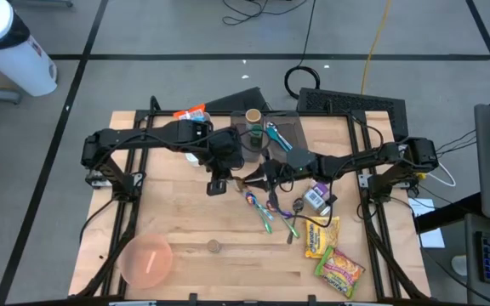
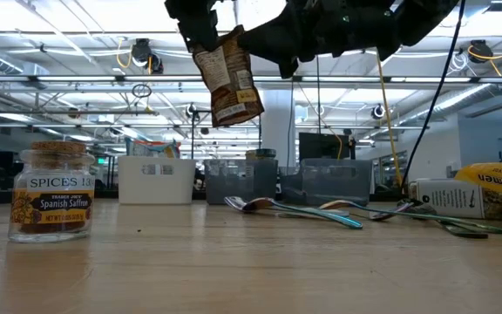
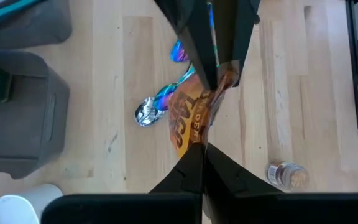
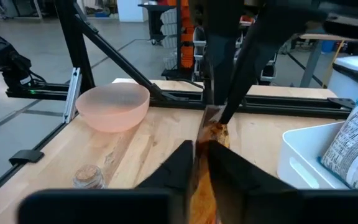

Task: Pick & Place Food Item
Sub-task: Put the orange seasoning pack into the left black bin, then put the middle purple spoon into the right black bin

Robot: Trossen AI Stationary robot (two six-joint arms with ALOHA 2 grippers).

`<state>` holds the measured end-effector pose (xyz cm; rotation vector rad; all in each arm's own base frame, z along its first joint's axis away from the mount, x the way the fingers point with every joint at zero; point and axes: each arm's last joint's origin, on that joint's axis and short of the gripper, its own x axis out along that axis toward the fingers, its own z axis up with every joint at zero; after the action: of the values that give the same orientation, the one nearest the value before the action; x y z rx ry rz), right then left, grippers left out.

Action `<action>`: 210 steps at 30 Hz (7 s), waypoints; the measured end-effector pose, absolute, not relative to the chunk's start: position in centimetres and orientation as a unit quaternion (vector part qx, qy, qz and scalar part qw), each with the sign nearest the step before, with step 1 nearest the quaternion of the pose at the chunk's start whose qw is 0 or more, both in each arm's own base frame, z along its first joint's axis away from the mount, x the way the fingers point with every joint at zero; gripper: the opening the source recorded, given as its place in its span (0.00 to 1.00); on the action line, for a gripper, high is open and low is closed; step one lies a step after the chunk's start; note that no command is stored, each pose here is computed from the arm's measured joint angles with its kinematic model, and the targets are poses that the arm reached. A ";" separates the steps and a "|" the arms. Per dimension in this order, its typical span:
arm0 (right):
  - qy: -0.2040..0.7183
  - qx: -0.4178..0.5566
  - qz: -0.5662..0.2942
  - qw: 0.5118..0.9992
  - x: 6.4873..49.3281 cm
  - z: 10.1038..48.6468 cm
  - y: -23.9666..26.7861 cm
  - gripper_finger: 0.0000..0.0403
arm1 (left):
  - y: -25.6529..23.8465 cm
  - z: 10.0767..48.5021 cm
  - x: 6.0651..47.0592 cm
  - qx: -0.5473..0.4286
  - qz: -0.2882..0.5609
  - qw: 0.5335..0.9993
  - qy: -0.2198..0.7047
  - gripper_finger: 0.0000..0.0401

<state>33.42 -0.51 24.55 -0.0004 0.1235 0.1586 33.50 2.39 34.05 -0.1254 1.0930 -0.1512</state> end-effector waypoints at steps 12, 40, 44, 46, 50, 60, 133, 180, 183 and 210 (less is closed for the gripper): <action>0.053 -0.012 0.073 0.996 32.4 25.9 -0.8 0.54 | 5.1 34.0 33.0 -0.046 -0.014 0.849 0.526 0.00; 0.028 0.093 0.035 0.995 23.0 20.7 0.2 0.56 | 22.2 35.7 30.5 -0.094 0.220 0.858 0.455 0.00; 0.031 0.099 0.043 0.994 23.0 20.7 0.6 0.56 | 23.9 34.4 31.8 -0.106 0.223 0.844 0.476 0.00; 0.033 0.099 0.048 0.993 23.0 20.7 0.8 0.56 | 24.7 33.8 32.4 -0.111 0.231 0.834 0.488 0.00; 0.033 0.099 0.052 0.993 23.0 20.7 1.1 0.55 | 25.4 32.9 33.0 -0.123 0.235 0.813 0.519 0.00; 0.032 0.097 0.042 0.994 23.0 20.7 1.1 0.55 | 25.6 32.0 33.6 -0.135 0.236 0.809 0.522 0.00; 0.044 0.093 0.043 0.994 23.0 20.4 1.1 0.53 | 26.6 24.9 36.9 -0.169 0.194 0.778 0.573 0.16; 0.115 0.040 -0.014 0.992 22.7 18.9 0.7 0.53 | 5.6 31.7 32.8 -0.108 -0.024 0.961 0.253 0.46; 0.115 0.040 -0.014 0.992 22.7 18.9 0.7 0.53 | 3.6 29.1 32.7 -0.087 -0.054 0.976 0.192 0.46; 0.088 0.104 -0.010 0.991 23.3 18.9 1.2 0.53 | -2.2 23.7 31.3 -0.049 -0.093 0.994 -0.011 0.46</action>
<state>23.35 1.21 18.90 0.2092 0.1764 -0.0191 31.32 -2.17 23.73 -0.0975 -0.0223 -0.1861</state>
